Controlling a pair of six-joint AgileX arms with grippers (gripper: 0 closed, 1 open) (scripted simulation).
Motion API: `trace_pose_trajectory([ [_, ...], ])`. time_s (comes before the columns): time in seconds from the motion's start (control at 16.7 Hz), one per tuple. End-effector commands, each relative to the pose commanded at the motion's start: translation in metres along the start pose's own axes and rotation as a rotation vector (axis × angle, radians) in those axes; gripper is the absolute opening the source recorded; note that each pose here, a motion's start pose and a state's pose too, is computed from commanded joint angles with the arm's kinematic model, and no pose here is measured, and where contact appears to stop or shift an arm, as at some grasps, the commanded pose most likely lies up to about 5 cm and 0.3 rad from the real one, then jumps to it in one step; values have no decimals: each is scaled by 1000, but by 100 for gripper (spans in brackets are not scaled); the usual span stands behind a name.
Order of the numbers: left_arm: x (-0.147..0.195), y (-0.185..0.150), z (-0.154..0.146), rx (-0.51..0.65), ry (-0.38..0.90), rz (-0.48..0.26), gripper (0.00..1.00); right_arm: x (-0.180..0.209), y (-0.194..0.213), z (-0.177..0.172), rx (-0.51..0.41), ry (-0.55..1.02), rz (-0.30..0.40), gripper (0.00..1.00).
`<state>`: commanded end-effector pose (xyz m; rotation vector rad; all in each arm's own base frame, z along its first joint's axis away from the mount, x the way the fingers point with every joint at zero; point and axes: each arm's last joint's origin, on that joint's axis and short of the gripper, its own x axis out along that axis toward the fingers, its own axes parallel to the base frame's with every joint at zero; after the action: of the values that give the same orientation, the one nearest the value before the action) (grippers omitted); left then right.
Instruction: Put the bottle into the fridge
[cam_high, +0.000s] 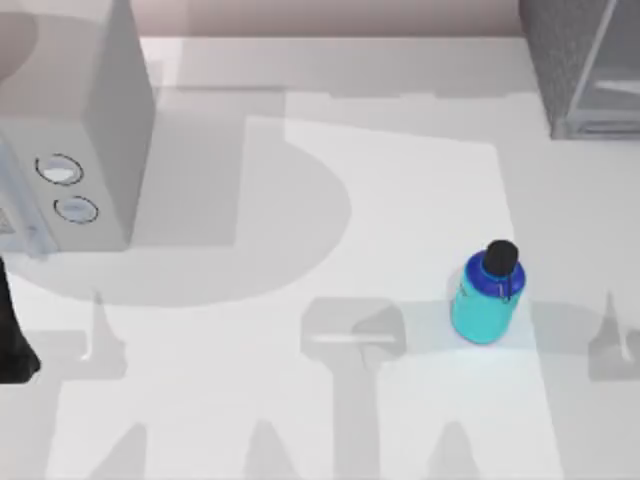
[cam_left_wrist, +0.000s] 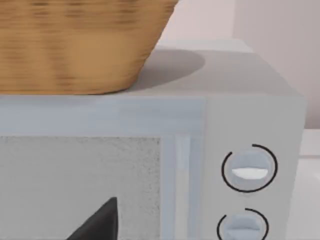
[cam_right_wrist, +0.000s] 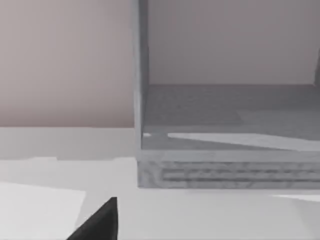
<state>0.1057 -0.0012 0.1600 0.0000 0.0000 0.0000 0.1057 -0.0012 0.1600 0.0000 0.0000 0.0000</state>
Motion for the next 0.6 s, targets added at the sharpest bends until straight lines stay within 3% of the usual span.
trace_pose_trajectory([
  [0.3,0,0,0,0,0,0,100,1,1,9,11,-41,20,100],
  [0.6,0,0,0,0,0,0,100,14,6,17,11,-50,105,100],
])
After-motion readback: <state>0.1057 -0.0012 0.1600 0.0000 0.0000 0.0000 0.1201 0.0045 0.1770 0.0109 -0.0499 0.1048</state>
